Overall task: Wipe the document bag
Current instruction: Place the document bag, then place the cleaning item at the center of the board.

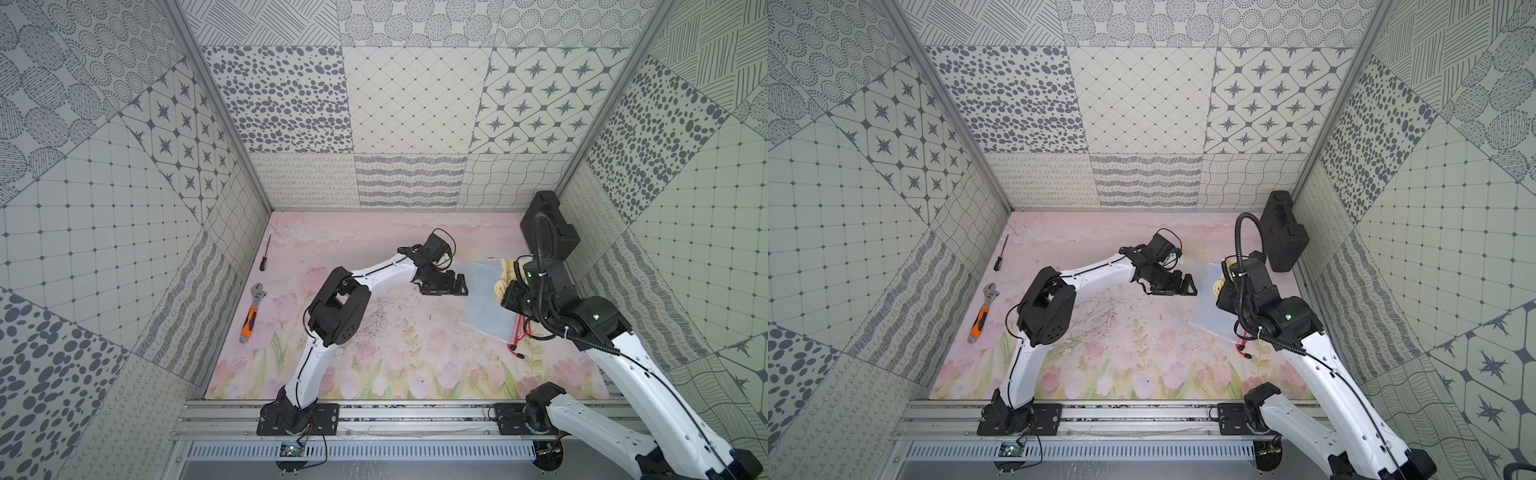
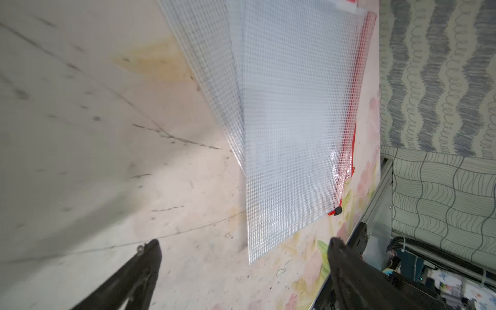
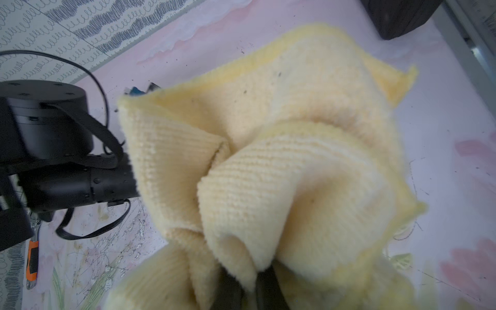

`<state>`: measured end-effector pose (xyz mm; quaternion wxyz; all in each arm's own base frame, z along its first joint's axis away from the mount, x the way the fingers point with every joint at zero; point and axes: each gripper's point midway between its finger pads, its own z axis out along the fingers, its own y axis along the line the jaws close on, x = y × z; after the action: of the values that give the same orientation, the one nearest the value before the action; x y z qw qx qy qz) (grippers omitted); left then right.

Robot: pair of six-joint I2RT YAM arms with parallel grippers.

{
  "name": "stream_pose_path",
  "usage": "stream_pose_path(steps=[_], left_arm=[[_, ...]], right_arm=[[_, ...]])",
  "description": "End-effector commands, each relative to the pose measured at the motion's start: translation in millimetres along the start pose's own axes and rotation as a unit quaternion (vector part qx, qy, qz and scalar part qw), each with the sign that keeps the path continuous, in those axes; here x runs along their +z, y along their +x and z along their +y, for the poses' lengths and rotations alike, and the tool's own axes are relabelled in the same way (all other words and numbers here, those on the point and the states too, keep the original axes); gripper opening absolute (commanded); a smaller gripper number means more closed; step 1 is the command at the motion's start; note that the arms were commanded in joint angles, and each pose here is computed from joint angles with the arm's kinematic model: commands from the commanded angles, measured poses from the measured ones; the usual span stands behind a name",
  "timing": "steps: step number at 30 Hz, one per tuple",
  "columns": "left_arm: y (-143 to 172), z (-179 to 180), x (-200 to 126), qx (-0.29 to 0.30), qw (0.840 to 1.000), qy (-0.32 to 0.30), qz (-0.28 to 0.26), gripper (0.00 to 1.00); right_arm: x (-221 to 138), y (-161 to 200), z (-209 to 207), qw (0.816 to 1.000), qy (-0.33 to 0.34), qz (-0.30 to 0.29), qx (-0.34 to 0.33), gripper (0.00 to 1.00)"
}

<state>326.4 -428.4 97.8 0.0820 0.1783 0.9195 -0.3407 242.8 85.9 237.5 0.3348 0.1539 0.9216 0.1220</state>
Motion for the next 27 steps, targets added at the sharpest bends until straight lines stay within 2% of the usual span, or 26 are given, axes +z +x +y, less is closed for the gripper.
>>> stream_pose_path(steps=[1, 3, 5, 9, 10, 12, 15, 19, 21, 23, 25, 27], left_arm=[[-11.7, 32.5, -83.7, 0.027, 0.989, -0.116, -0.083, 0.99], [-6.6, 51.5, -122.4, 0.0, 0.982, -0.146, -0.121, 0.99], [4.7, 81.0, -161.0, -0.056, 0.97, -0.168, -0.165, 0.99], [41.7, 142.0, -237.3, -0.162, 0.922, -0.227, -0.27, 0.99], [52.0, 152.0, -254.3, -0.18, 0.907, -0.241, -0.295, 0.99], [71.8, 163.0, -275.9, -0.197, 0.888, -0.258, -0.326, 0.99], [97.0, 171.4, -293.1, -0.21, 0.873, -0.268, -0.349, 0.99], [118.2, 179.9, -295.3, -0.224, 0.868, -0.273, -0.348, 0.99], [122.0, 183.0, -291.9, -0.23, 0.869, -0.273, -0.343, 0.99], [122.0, 184.5, -288.0, -0.231, 0.871, -0.27, -0.338, 0.99], [119.8, 185.7, -286.1, -0.23, 0.873, -0.271, -0.335, 0.99], [116.4, 185.6, -287.2, -0.228, 0.873, -0.273, -0.335, 0.99]], right_arm=[[13.4, -12.9, 33.9, 0.998, -0.057, 0.001, 0.009, 0.0], [28.2, -10.4, 56.8, 0.996, -0.089, 0.021, 0.007, 0.0], [47.9, -3.3, 83.9, 0.994, -0.106, 0.038, -0.007, 0.0], [105.6, 33.8, 144.1, 0.986, -0.101, 0.11, -0.08, 0.0], [124.6, 44.4, 153.7, 0.983, -0.097, 0.129, -0.087, 0.0], [161.4, 58.7, 163.6, 0.98, -0.088, 0.154, -0.088, 0.0], [208.8, 71.2, 167.4, 0.979, -0.057, 0.17, -0.102, 0.0], [257.5, 87.5, 161.7, 0.975, -0.014, 0.185, -0.125, 0.0], [270.7, 96.1, 157.7, 0.971, 0.002, 0.196, -0.135, 0.0], [276.5, 101.5, 156.9, 0.969, 0.003, 0.204, -0.138, 0.16], [273.1, 101.1, 161.0, 0.97, -0.006, 0.199, -0.142, 0.36], [264.1, 92.6, 167.8, 0.972, -0.017, 0.182, -0.148, 0.46]])
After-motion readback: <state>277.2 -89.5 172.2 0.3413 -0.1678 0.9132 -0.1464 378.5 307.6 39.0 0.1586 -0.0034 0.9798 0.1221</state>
